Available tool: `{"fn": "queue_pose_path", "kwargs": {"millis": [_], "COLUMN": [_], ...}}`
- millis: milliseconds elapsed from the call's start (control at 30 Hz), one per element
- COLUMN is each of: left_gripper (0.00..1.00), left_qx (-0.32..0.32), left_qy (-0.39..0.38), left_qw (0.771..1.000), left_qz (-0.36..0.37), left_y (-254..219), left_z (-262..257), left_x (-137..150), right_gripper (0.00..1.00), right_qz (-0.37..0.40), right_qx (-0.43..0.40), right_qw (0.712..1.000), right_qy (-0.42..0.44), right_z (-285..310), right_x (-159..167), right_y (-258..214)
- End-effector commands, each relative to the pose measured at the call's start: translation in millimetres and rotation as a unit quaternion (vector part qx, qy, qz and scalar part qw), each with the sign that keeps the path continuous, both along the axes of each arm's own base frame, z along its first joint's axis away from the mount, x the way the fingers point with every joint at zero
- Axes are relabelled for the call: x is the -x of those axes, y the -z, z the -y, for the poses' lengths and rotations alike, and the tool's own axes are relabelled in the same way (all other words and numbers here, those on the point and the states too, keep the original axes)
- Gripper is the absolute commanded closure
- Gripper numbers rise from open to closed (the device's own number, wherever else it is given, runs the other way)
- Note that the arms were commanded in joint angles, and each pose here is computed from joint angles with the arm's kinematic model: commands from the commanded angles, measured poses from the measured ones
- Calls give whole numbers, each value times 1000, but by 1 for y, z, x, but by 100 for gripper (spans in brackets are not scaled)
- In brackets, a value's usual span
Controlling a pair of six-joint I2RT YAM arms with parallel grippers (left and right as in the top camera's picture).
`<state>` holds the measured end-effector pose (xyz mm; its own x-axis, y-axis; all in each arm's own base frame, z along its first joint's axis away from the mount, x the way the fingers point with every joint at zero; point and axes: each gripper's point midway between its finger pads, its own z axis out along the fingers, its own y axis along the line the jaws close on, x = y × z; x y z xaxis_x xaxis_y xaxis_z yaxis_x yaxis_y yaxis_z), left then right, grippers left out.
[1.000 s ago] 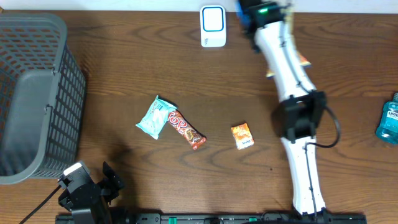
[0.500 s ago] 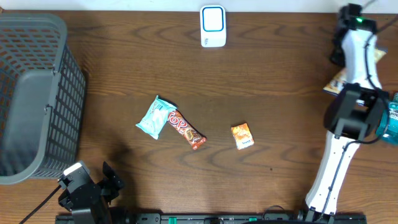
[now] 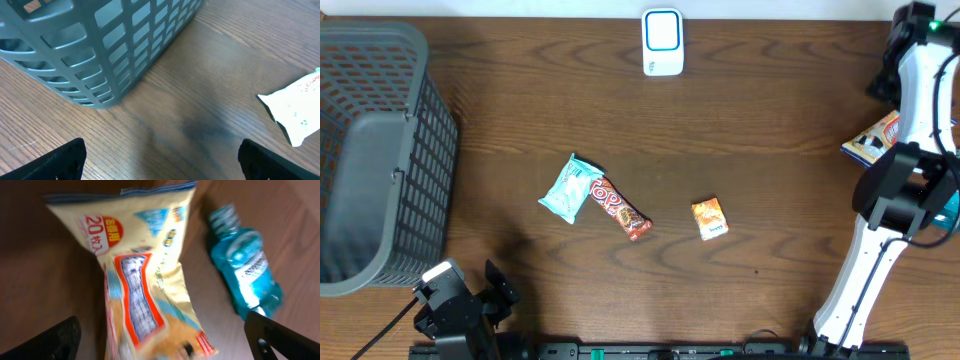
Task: Scan the item barcode
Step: 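Carry the bag to the right edge and release it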
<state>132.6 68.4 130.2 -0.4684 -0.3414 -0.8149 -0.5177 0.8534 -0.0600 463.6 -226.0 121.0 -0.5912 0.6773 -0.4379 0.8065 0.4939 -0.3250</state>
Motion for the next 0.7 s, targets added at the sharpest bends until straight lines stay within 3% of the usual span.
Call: {"fn": "queue_pose_path", "kwargs": {"millis": [0, 267, 400, 533, 667], "left_gripper": [3, 3, 3, 3, 3], "left_qx": [0, 0, 0, 0, 0], "left_qy": [-7, -7, -7, -7, -7], "left_qw": [1000, 1000, 1000, 1000, 1000], "left_qz": [7, 7, 7, 7, 7], "left_y": [-4, -4, -4, -4, -4], "left_z": [-2, -2, -2, -2, -2], "left_x": [1, 1, 1, 1, 1], "right_gripper": [1, 1, 1, 1, 1], "right_qz": [112, 132, 104, 99, 117], "right_qx": [17, -52, -74, -139, -170], "right_qw": [993, 977, 971, 942, 924], "right_qy": [-17, -157, -201, -288, -322], "right_z": [-37, -176, -231, -282, -306], "right_x": [-6, 18, 52, 73, 108], "right_y": [-99, -160, -172, -181, -202]}}
